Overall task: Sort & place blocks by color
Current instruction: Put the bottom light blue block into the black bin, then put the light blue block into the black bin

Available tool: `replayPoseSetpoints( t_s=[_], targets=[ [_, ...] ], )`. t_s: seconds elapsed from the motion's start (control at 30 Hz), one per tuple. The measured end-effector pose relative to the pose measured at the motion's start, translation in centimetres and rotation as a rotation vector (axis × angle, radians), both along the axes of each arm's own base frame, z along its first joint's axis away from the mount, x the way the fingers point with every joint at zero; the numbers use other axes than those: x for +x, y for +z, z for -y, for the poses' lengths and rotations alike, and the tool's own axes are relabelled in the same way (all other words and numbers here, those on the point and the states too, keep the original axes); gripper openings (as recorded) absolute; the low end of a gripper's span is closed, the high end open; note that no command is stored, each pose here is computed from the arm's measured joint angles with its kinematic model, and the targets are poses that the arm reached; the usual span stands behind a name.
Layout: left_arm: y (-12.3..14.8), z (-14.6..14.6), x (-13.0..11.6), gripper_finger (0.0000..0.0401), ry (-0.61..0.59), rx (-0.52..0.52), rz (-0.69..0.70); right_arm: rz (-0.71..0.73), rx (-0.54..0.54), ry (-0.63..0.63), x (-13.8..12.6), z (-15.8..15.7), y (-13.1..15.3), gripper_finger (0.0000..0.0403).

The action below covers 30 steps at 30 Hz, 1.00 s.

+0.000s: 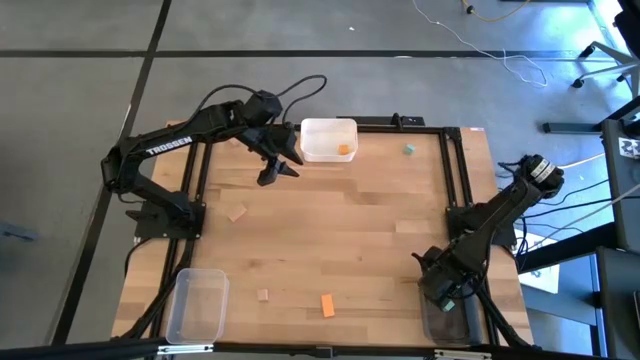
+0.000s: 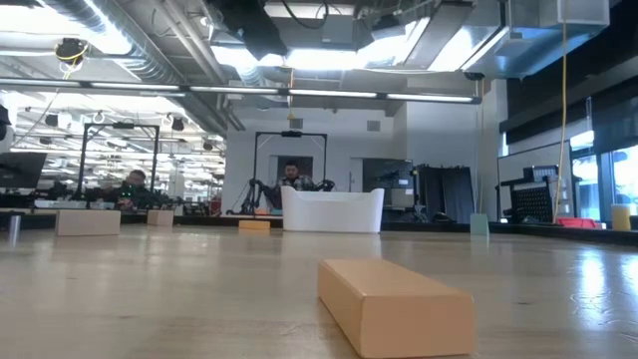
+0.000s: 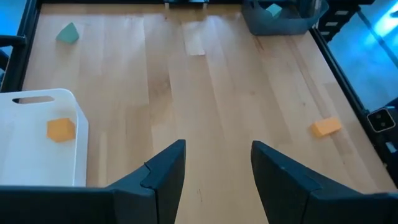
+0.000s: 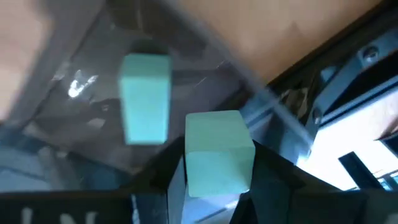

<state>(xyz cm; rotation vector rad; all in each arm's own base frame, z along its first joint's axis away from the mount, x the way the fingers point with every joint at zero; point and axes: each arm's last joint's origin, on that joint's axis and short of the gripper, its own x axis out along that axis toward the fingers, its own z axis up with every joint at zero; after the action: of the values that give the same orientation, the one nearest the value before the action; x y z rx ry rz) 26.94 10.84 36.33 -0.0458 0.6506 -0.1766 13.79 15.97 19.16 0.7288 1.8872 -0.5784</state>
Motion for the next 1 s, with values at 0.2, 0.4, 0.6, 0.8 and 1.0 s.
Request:
replayPoseSetpoints(
  t_s=[0.2, 0.4, 0.6, 0.8, 1.0],
  targets=[
    [0.1, 0.2, 0.2, 0.0174, 0.015, -0.022, 0.011, 0.046, 0.016, 0.014, -0.5, 0.6, -2.9, 0.0134],
    [0.1, 0.2, 0.2, 0.0174, 0.03, -0.043, 0.008, 0.046, 0.024, 0.012, -0.8, 0.9, -4.0, 0.0145],
    [0.1, 0.2, 0.2, 0.0174, 0.032, -0.047, 0.007, 0.04, 0.026, 0.019, -0.9, 1.0, -3.9, 0.0199],
    [0.1, 0.2, 0.2, 0.0174, 0.032, -0.047, 0.007, 0.039, 0.076, 0.023, -0.4, 0.4, -3.1, 0.0207],
    [0.1, 0.2, 0.2, 0.0174, 0.039, -0.042, 0.005, 0.07, 0.088, 0.026, 0.6, -0.7, -0.1, 0.0209]
  ],
)
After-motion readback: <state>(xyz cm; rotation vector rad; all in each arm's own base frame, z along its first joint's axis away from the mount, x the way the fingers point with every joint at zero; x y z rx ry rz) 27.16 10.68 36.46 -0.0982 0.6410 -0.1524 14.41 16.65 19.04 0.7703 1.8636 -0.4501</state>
